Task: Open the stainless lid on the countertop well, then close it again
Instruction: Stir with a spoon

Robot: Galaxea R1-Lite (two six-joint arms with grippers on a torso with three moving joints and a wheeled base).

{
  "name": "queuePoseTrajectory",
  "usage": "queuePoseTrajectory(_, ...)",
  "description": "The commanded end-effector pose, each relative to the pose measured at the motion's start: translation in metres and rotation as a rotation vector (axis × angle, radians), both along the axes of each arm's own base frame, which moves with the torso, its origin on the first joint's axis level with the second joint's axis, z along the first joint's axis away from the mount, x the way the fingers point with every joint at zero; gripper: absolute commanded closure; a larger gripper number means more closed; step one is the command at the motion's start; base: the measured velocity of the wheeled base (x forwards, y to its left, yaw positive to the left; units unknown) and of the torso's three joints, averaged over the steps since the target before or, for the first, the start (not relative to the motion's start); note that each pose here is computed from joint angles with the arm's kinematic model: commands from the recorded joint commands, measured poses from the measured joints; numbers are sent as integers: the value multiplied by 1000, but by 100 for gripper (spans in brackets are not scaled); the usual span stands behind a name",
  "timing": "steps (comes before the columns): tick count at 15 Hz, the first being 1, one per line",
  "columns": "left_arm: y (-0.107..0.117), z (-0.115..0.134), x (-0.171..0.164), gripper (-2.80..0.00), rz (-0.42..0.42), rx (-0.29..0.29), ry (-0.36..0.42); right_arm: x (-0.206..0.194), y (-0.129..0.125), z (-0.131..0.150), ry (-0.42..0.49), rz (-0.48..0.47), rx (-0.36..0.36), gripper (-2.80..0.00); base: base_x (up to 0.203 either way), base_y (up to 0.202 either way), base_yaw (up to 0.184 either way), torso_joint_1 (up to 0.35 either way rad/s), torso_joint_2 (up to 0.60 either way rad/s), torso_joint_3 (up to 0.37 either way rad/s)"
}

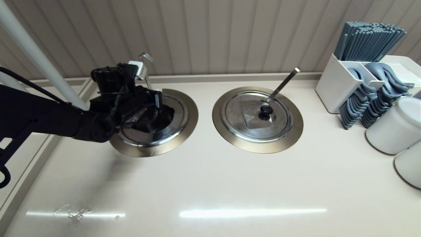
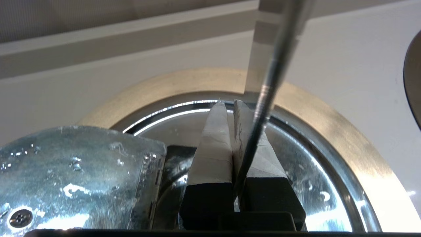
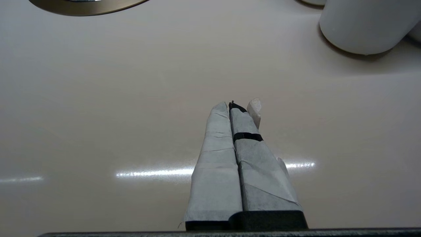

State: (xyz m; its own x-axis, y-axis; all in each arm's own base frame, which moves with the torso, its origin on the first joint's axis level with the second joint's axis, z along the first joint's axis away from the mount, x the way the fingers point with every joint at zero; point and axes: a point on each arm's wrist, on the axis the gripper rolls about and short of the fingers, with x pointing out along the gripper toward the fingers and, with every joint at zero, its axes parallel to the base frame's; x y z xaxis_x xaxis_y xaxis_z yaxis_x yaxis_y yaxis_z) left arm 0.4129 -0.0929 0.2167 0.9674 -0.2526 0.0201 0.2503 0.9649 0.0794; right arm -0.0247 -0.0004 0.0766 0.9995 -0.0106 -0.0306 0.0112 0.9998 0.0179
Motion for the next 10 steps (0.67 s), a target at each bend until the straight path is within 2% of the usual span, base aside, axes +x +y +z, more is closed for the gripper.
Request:
queuePoseTrajectory(1,-11,-10,4,0,6,-5,-18,0,0,0,0,0,0,0,0,0,0,0,0,0)
queuePoseTrajectory(5,-22,-3,-8,0,-27,-22,-17,0,0,0,0,0,0,0,0,0,0,0,0,0)
queuePoseTrajectory(7,-25,5,-19,0,-78,-79,61,0,0,0,0,0,0,0,0,0,0,0,0,0)
queuePoseTrajectory(10,-21,12,-27,0,-89,-68,93,0,0,0,0,0,0,0,0,0,0,0,0,0)
